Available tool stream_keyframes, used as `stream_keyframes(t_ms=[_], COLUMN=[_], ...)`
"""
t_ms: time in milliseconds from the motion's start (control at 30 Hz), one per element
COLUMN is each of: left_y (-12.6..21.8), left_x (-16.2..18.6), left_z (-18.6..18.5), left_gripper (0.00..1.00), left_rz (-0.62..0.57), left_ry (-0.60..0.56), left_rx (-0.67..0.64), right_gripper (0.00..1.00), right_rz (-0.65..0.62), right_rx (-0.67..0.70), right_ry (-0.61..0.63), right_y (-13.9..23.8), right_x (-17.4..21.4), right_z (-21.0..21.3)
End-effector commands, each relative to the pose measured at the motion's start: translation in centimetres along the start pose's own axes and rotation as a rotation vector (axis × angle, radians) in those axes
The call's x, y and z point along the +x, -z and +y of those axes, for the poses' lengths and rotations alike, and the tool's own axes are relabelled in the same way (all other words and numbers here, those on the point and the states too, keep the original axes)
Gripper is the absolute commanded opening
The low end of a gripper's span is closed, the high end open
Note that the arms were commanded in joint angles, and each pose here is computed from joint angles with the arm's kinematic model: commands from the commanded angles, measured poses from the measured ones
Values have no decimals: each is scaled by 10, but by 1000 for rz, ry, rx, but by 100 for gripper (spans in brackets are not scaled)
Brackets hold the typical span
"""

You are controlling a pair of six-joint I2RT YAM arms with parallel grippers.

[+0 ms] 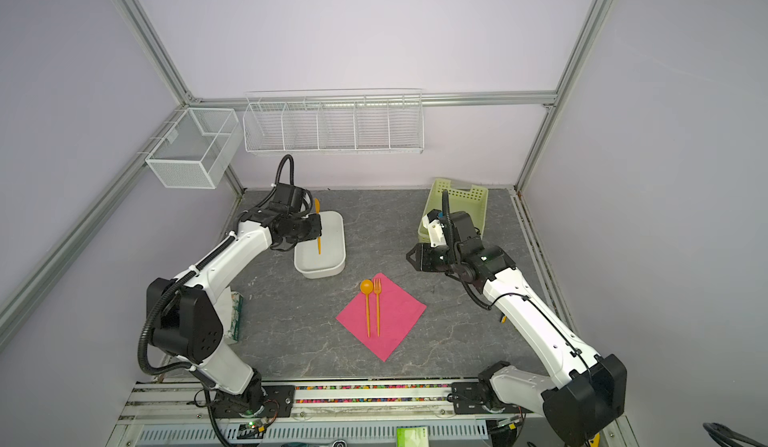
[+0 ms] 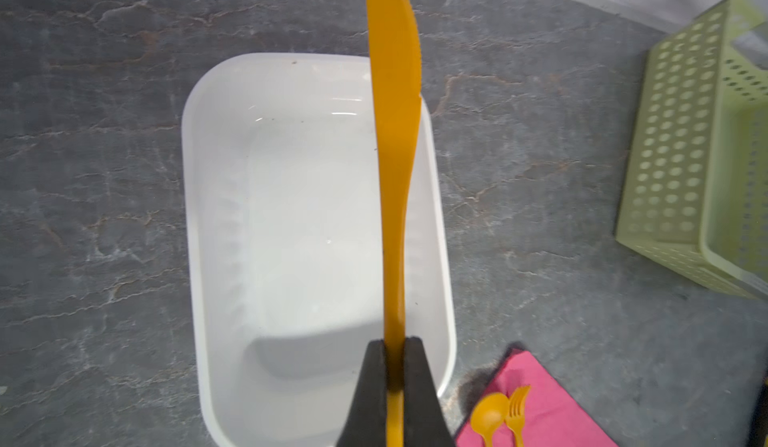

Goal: Place the utensils on the paper napkin and roll it up
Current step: 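Lift the knife upright with the left gripper while the right gripper approaches it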

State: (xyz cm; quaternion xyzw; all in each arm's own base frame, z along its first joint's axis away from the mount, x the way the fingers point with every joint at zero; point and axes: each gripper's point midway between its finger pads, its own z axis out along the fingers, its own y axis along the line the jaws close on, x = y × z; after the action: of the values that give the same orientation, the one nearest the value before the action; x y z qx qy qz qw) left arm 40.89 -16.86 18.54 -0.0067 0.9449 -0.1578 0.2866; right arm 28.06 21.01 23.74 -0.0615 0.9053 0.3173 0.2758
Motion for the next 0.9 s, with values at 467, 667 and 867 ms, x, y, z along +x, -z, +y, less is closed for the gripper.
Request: stream_keyframes(t_ms=[467,667,867], left_y=[71,84,91], left_x=[45,51,56], left_z=[-113,-119,-121], left_gripper=[0,0,0], left_rz=[-76,-88,-88], left_ry=[-241,-231,-233], left_rx=[298,345,362], right_gripper=[44,45,44], right_rz=[-115,-88,-54], right_rx=[-272,-360,-419], right_ry=[-101,-106,-123], right_y=[-22,-46,-72], right_x=[-47,-55,-58], right_z=[79,112,132])
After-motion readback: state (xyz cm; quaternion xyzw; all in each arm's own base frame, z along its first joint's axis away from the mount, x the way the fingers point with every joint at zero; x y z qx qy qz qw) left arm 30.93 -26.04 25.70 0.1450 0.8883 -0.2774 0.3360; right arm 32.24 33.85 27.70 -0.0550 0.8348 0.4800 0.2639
